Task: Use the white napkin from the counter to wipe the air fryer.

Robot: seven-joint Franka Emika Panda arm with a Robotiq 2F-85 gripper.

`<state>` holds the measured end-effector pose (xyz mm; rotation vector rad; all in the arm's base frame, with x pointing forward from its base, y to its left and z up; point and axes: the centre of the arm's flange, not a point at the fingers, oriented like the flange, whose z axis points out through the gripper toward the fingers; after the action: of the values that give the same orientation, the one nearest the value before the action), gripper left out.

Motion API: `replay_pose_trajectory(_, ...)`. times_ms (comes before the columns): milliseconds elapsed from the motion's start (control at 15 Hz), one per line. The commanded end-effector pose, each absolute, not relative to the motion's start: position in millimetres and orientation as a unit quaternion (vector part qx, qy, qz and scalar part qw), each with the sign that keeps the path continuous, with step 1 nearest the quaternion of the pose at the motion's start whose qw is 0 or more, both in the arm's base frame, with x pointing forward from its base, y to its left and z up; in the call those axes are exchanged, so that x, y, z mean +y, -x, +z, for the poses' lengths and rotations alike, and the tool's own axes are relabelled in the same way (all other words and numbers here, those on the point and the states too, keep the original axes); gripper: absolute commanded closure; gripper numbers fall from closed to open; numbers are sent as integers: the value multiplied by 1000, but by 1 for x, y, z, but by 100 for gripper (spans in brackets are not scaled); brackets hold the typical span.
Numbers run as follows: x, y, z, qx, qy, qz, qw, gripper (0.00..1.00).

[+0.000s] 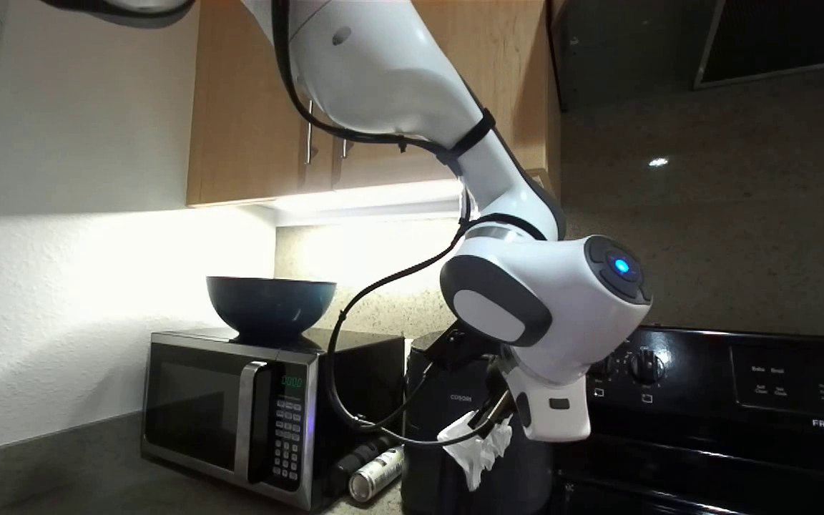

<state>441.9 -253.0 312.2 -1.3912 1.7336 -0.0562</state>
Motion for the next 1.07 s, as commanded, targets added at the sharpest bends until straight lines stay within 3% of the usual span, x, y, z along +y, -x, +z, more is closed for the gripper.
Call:
replay_pose_trajectory(0,-225,-454,302,675,587,-34,445,100)
replay_pose_trajectory(400,-199,-468,298,642,616,-39,454,100)
replay_pose_trajectory(1000,-196,-465,313,549,626,-163,529,100)
